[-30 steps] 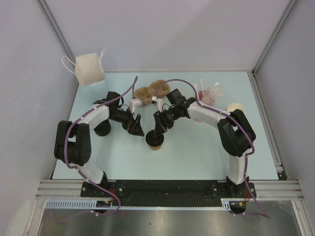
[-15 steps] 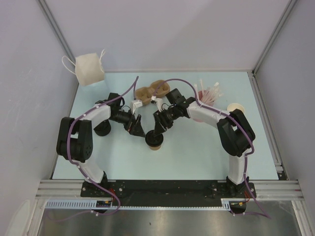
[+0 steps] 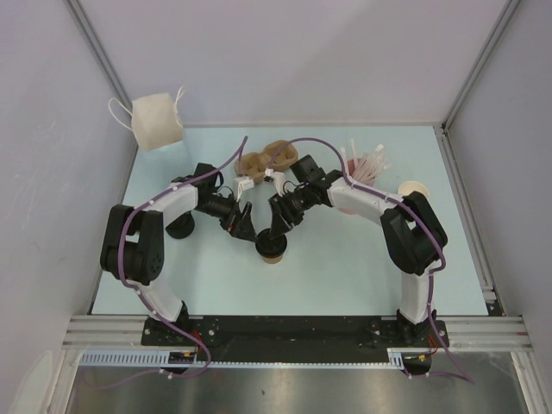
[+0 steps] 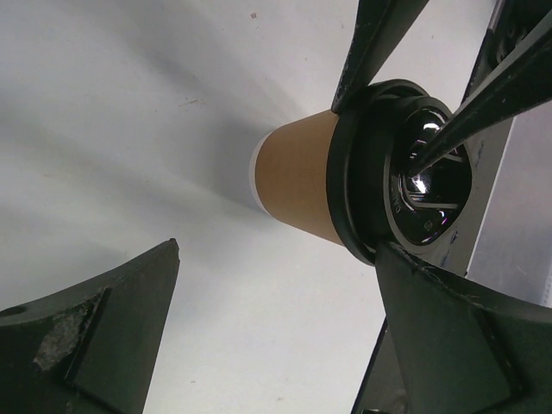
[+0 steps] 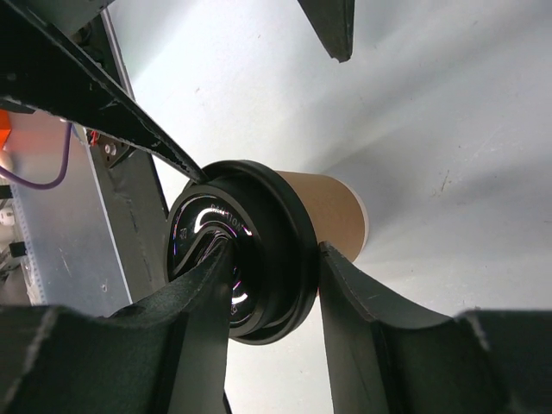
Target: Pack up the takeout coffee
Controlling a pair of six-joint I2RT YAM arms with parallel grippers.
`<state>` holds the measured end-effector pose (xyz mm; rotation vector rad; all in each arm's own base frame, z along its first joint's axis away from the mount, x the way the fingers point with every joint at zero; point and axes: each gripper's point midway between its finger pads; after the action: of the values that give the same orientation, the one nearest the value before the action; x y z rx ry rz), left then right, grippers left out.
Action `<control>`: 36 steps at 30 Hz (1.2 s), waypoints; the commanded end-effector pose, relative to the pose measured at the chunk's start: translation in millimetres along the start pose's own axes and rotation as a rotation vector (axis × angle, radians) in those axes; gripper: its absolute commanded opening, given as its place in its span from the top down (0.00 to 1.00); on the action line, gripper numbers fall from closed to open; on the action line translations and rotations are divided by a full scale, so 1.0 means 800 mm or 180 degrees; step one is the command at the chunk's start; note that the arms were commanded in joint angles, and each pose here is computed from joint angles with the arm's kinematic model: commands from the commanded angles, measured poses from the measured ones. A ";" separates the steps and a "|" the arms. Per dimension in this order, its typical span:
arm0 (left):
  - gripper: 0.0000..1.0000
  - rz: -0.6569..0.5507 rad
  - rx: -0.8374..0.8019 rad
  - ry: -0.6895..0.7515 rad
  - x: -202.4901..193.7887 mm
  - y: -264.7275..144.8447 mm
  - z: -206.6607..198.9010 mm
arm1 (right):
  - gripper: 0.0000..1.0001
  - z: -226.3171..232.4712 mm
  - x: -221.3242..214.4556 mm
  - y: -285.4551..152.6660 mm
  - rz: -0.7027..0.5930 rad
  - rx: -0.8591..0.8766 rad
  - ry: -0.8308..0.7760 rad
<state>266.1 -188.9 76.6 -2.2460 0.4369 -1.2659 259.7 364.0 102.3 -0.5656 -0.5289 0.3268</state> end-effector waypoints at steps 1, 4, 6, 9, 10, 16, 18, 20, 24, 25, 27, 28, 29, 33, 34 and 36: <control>0.01 0.0184 0.0413 0.0255 -0.003 0.017 0.033 | 0.57 -0.032 -0.022 0.019 0.0184 -0.0322 -0.0036; 0.01 0.0358 0.0507 0.0135 -0.021 0.020 0.043 | 0.57 -0.034 -0.026 0.019 0.0223 -0.0348 -0.0037; 0.00 0.0459 0.0559 0.0095 -0.034 0.020 0.048 | 0.58 -0.036 -0.029 0.019 0.0255 -0.0363 -0.0037; 0.01 0.0584 0.0671 0.0059 -0.048 0.019 0.054 | 0.59 -0.041 -0.036 0.020 0.0301 -0.0399 -0.0024; 0.01 0.0608 0.0695 0.0063 -0.050 0.019 0.056 | 0.59 -0.043 -0.037 0.020 0.0310 -0.0415 -0.0029; 0.01 0.0324 0.0609 0.0256 -0.015 0.009 0.041 | 0.59 -0.049 -0.041 0.023 0.0329 -0.0443 -0.0035; 0.01 0.0206 0.0637 0.0365 0.008 0.001 0.039 | 0.59 -0.047 -0.040 0.023 0.0323 -0.0429 -0.0052; 0.01 0.0115 0.0739 0.0450 0.031 -0.008 0.045 | 0.60 -0.046 -0.040 0.023 0.0326 -0.0434 -0.0077; 0.01 0.0076 0.0727 0.0431 0.049 -0.006 0.056 | 0.59 -0.045 -0.043 0.027 0.0351 -0.0440 -0.0122; 0.01 0.0096 0.0687 0.0405 0.049 0.000 0.059 | 0.60 -0.044 -0.043 0.027 0.0354 -0.0438 -0.0125; 0.00 0.0127 0.0644 0.0391 0.047 0.007 0.060 | 0.59 -0.043 -0.044 0.027 0.0360 -0.0443 -0.0147; 0.01 0.0140 0.0635 0.0406 0.047 0.010 0.060 | 0.60 -0.044 -0.044 0.027 0.0364 -0.0449 -0.0149; 0.01 0.0149 0.0612 0.0399 0.045 0.014 0.060 | 0.59 -0.043 -0.044 0.027 0.0361 -0.0443 -0.0151; 0.01 0.0154 0.0565 0.0417 0.042 0.019 0.055 | 0.60 -0.042 -0.044 0.028 0.0364 -0.0441 -0.0159; 0.01 0.0167 0.0551 0.0424 0.040 0.020 0.054 | 0.59 -0.043 -0.043 0.027 0.0362 -0.0438 -0.0156; 0.01 0.0192 0.0540 0.0428 0.035 0.020 0.053 | 0.59 -0.044 -0.045 0.029 0.0371 -0.0443 -0.0153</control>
<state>315.5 -199.6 66.1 -2.0282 0.4083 -1.3007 256.6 367.1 101.1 -0.5684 -0.5752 0.3495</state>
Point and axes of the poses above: each gripper's point midway between its finger pads, its own y axis out along the fingers, its own z axis along the line the jaws close on, x = y × z, and after that the axes turned 15 degrees about y, right-handed
